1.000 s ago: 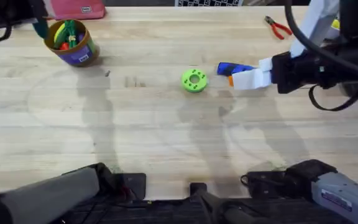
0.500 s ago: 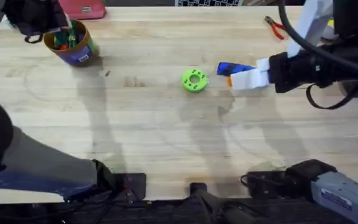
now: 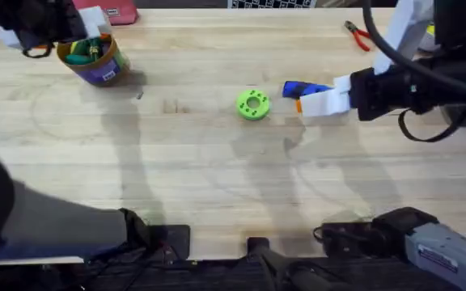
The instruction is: Pick up the gripper from the table and insert it into the empty holder that is missing its gripper. Then pick up a screw, insert it into the mounting hole, and use the screwdriver to tighten it. Finally, clean up the table by picking up the vegetable and placing it into the bucket.
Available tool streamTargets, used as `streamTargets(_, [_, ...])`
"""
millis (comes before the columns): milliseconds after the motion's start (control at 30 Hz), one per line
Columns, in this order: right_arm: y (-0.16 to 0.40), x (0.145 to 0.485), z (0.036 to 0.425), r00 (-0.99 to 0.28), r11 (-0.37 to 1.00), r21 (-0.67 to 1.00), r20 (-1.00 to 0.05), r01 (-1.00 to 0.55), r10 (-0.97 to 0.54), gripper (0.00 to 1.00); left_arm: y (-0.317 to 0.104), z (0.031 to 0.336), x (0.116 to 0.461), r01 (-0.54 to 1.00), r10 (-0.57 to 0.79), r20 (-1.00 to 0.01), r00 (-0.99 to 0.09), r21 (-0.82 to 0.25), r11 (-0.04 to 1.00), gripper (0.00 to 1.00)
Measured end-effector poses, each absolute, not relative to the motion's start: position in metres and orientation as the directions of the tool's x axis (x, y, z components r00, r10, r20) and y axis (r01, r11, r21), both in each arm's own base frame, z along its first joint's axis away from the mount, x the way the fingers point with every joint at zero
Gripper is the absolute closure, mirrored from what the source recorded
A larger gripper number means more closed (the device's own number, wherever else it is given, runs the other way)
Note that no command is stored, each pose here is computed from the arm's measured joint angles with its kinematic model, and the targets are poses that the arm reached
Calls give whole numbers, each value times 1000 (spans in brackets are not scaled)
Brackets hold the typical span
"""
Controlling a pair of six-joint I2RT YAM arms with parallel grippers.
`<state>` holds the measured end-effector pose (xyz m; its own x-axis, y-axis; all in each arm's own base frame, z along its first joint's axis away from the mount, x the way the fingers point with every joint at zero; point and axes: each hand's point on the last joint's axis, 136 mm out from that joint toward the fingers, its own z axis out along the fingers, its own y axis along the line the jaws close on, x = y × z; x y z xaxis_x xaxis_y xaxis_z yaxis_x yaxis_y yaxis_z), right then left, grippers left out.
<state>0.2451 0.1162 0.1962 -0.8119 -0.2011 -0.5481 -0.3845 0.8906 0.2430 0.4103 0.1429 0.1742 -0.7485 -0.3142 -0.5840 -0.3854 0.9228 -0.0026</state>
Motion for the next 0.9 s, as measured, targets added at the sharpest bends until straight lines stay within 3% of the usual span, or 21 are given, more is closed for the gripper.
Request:
streamTargets(267, [116, 244, 195, -815, 891, 244, -543, -383, -202, 9, 83, 251, 365, -292, -222, -659, -718, -4, 956, 13])
streamTargets(367, [116, 244, 195, -815, 891, 244, -542, -383, -202, 7, 52, 265, 348, -234, -171, -693, -701, -3, 972, 13])
streamTargets(667, [116, 244, 195, -815, 891, 244, -543, -383, -202, 7, -20, 208, 271, -61, -59, -599, -798, -18, 998, 14])
streamTargets(900, [116, 245, 196, -812, 891, 243, -548, -384, -201, 8, -41, 191, 258, 11, -5, -564, -825, -24, 1000, 15])
